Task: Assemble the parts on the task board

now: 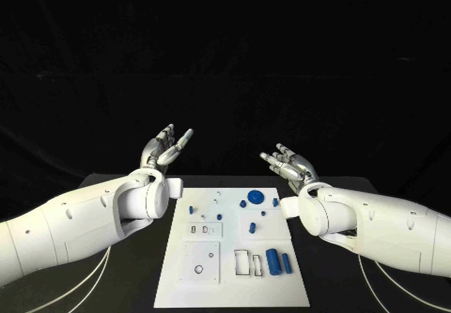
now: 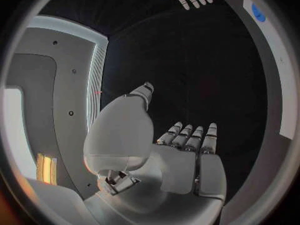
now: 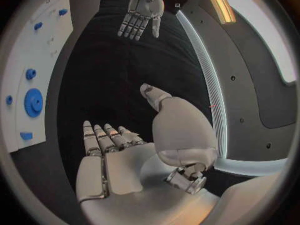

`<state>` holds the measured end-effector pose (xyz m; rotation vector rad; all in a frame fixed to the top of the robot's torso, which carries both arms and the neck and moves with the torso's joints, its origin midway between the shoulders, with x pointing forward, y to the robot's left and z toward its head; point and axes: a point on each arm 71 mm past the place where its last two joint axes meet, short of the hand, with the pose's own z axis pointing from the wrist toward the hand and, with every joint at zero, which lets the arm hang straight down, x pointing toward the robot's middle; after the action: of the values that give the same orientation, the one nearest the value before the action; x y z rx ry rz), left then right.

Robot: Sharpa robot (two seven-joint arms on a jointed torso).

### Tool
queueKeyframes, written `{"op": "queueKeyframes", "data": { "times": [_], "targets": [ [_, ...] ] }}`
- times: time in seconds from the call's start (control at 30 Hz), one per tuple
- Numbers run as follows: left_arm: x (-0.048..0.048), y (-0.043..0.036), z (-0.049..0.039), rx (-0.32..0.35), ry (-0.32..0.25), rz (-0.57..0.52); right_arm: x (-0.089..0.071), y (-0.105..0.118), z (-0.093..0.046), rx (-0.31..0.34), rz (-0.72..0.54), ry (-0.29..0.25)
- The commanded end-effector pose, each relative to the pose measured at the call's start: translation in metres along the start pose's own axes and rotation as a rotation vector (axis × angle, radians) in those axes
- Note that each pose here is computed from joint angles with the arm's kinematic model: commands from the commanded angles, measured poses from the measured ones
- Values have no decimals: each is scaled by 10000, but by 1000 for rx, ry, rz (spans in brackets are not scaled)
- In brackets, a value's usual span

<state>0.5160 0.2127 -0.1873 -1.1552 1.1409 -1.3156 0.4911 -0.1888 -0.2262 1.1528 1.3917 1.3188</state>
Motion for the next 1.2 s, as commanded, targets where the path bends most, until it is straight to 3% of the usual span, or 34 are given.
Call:
{"op": "queueKeyframes", "data": {
  "times": [0.03,0.23,0.27,0.4,0.87,1.2],
  "targets": [
    [54,-24,5,25,59,-50,98,-8,29,36,38,166],
    [54,-24,5,25,59,-50,103,-4,54,44,36,197],
    [-96,-114,-56,30,93,-49,-117,259,89,-143,-275,147],
    [-116,-146,-71,29,120,-53,-151,327,105,-189,-382,153],
    [-84,-350,-174,37,275,-72,-120,563,189,-302,-822,280],
    [-76,-543,-303,56,327,-86,0,644,267,-289,-1222,357]
  ]
}}
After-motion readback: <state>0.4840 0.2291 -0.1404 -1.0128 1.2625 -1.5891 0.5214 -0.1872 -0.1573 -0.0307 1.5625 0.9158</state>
